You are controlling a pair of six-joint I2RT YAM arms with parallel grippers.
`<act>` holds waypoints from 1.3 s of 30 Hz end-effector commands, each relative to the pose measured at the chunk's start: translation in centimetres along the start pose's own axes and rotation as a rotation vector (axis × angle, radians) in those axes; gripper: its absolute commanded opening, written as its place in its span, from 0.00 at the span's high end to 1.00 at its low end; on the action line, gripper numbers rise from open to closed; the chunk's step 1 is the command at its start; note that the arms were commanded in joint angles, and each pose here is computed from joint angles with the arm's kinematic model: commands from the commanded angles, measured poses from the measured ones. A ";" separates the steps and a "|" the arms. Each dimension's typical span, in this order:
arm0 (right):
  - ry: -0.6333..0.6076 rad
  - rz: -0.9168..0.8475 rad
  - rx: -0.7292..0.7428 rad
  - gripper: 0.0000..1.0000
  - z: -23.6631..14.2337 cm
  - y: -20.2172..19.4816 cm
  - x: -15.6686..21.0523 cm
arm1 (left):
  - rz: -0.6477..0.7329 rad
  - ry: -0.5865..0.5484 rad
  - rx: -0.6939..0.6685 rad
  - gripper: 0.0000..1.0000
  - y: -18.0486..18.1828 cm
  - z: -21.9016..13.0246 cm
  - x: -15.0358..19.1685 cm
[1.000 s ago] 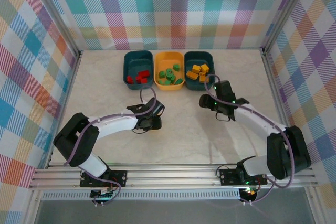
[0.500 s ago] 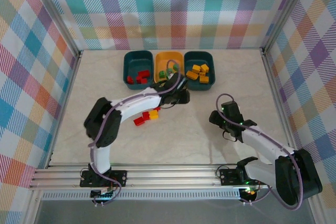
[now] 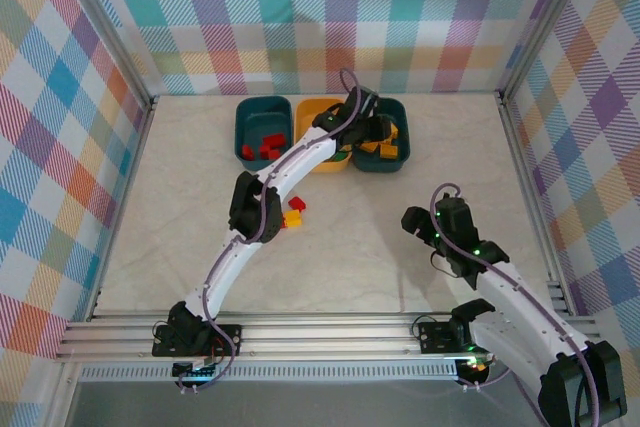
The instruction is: Sort the legos into containers by color
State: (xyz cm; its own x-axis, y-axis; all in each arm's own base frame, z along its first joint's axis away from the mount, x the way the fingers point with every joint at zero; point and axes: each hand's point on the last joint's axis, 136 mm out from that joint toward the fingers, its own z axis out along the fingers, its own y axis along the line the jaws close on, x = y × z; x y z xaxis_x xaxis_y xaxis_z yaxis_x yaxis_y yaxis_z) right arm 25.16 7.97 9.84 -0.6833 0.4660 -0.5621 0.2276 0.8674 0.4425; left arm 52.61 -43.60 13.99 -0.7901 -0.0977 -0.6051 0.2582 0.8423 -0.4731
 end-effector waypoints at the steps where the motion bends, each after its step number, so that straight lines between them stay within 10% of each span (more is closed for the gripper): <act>1: 0.005 -0.024 -0.043 0.14 -0.9 1.3 -0.7 | 0.008 0.055 0.022 0.53 -0.1 -0.3 0.6; 7: 0.023 -0.042 -0.101 0.14 -1.4 3.2 -1.3 | 0.040 0.053 0.151 0.31 -2.8 -2.3 -0.7; 14: 0.068 -0.175 -0.179 0.19 -0.2 8.5 -1.2 | 0.122 -0.063 0.225 0.28 -6.7 -12.2 -4.9; 18: 0.163 -0.370 -0.232 0.21 2.1 14.5 2.7 | -0.038 -0.183 0.074 0.17 0.4 -17.3 -4.9; 28: 0.406 -0.726 -0.280 0.19 8.7 26.2 12.7 | -0.578 -0.191 -0.428 0.04 25.2 -26.9 12.1; 39: 0.463 -0.689 -0.156 0.25 13.0 26.0 14.6 | -0.571 -0.107 -0.465 0.02 27.3 -28.5 17.7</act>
State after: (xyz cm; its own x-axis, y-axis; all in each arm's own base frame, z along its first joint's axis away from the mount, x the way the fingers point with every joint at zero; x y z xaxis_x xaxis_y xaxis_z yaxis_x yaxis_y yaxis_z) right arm 30.20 39.84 4.42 -0.8382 -0.3171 -0.4438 -0.4457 0.8671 0.2223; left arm 29.63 -7.29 8.77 -0.6691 -0.6160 -0.4157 -0.4595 0.7826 -0.4200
